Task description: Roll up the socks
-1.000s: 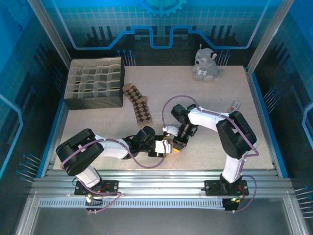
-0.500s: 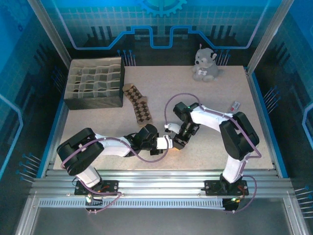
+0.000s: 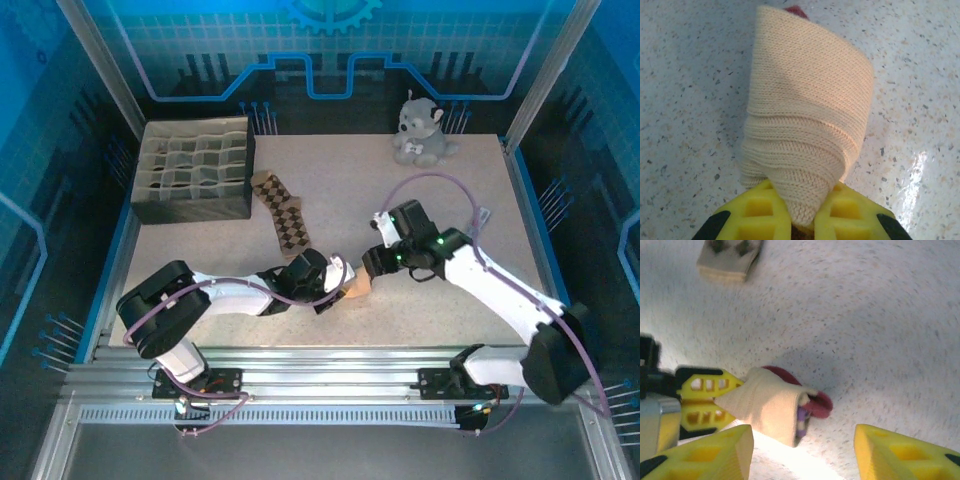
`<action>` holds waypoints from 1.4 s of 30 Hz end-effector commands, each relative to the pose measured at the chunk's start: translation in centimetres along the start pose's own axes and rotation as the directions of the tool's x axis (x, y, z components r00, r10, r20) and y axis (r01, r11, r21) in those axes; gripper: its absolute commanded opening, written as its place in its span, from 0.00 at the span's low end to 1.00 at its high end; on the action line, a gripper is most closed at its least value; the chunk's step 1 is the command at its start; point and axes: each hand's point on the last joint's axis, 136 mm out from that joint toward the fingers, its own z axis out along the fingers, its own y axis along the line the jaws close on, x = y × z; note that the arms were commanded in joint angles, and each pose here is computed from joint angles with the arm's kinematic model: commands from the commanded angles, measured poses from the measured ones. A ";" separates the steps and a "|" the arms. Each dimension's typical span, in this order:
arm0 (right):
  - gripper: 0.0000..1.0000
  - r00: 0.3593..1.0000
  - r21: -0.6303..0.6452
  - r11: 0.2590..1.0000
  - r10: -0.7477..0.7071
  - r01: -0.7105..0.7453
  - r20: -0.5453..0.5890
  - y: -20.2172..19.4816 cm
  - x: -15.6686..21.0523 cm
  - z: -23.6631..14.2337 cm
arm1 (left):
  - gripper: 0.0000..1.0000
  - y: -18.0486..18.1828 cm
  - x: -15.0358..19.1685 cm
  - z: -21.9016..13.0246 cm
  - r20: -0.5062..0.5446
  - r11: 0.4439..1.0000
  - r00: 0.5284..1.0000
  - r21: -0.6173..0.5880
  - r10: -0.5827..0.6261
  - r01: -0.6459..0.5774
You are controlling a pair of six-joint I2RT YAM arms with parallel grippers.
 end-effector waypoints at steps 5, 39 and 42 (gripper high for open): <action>0.58 0.827 -0.098 0.858 0.512 -0.504 0.230 -0.3 1.2 -0.7 | 0.00 0.3 -1.4 -0.2 0.000 0.970 0.970 0.005 -0.243 0.243; 0.61 0.570 -0.020 0.575 0.815 -0.818 0.107 -0.1 5.6 9.1 | 0.00 -1.1 1.7 1.8 -0.058 0.821 0.827 0.100 -0.559 0.562; 0.62 0.579 -0.007 0.582 0.810 -0.813 0.095 -0.1 5.5 9.6 | 0.00 -1.0 1.8 1.8 -0.060 0.800 0.808 0.120 -0.585 0.588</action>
